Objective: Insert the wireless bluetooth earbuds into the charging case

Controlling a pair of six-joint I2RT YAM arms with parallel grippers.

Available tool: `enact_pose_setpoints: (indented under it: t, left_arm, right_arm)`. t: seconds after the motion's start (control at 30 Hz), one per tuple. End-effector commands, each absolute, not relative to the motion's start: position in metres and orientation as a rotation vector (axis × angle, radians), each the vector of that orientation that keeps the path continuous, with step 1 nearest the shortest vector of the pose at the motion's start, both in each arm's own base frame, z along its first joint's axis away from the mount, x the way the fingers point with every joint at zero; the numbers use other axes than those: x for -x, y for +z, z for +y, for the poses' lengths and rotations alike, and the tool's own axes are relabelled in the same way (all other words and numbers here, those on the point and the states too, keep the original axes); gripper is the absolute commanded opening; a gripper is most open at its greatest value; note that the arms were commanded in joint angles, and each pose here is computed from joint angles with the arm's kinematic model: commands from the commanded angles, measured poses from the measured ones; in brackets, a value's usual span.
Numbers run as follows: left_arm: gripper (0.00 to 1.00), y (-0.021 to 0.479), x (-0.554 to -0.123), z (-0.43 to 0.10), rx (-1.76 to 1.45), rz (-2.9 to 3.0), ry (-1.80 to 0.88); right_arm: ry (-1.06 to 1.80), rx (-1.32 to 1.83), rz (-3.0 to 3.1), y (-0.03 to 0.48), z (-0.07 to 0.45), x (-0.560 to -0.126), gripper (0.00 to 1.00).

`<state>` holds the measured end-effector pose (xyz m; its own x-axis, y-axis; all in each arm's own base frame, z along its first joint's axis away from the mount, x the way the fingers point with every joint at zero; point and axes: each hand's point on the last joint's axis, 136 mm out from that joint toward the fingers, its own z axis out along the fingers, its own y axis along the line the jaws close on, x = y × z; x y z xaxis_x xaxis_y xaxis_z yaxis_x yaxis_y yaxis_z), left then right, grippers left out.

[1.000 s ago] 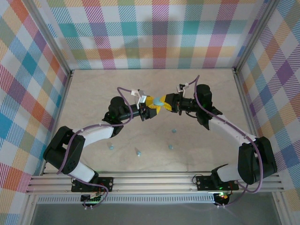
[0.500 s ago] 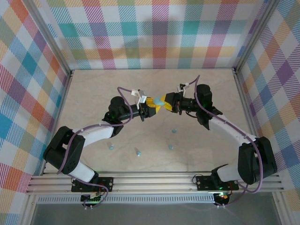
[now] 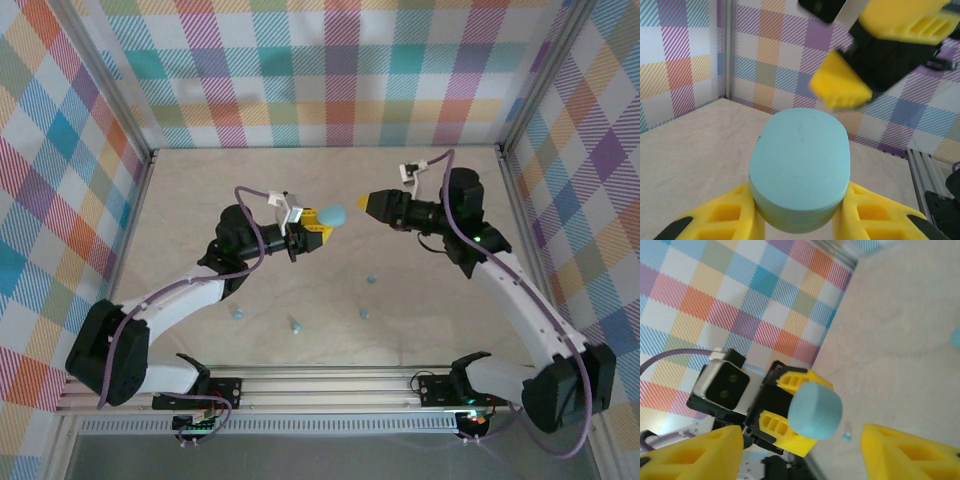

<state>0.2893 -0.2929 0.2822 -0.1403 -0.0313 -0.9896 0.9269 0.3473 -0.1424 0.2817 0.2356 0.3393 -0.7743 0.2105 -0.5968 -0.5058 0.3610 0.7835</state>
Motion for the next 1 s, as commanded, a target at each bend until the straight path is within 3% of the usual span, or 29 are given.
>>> enact_pose_setpoints:
  t: [0.0, 0.17, 0.4, 0.97]
  left_arm:
    - [0.17, 0.274, -0.273, -0.284, -0.947, 1.506, -1.016]
    - [0.17, 0.271, -0.251, -0.275, -1.031, 1.554, -1.003]
    - [0.17, 0.273, -0.231, -0.27, -1.077, 1.558, -1.047]
    - [0.15, 0.269, -0.22, -0.272, -1.113, 1.563, -1.113]
  right_arm:
    - [1.227, 0.486, 1.963, 0.328, 0.226, -0.27, 0.58]
    - [1.049, 0.718, 1.83, 0.323, 0.224, -0.251, 0.57]
    - [0.837, 1.052, 1.717, 0.308, 0.241, -0.227, 0.7]
    - [0.774, 1.317, 1.678, 0.282, 0.286, -0.214, 0.77]
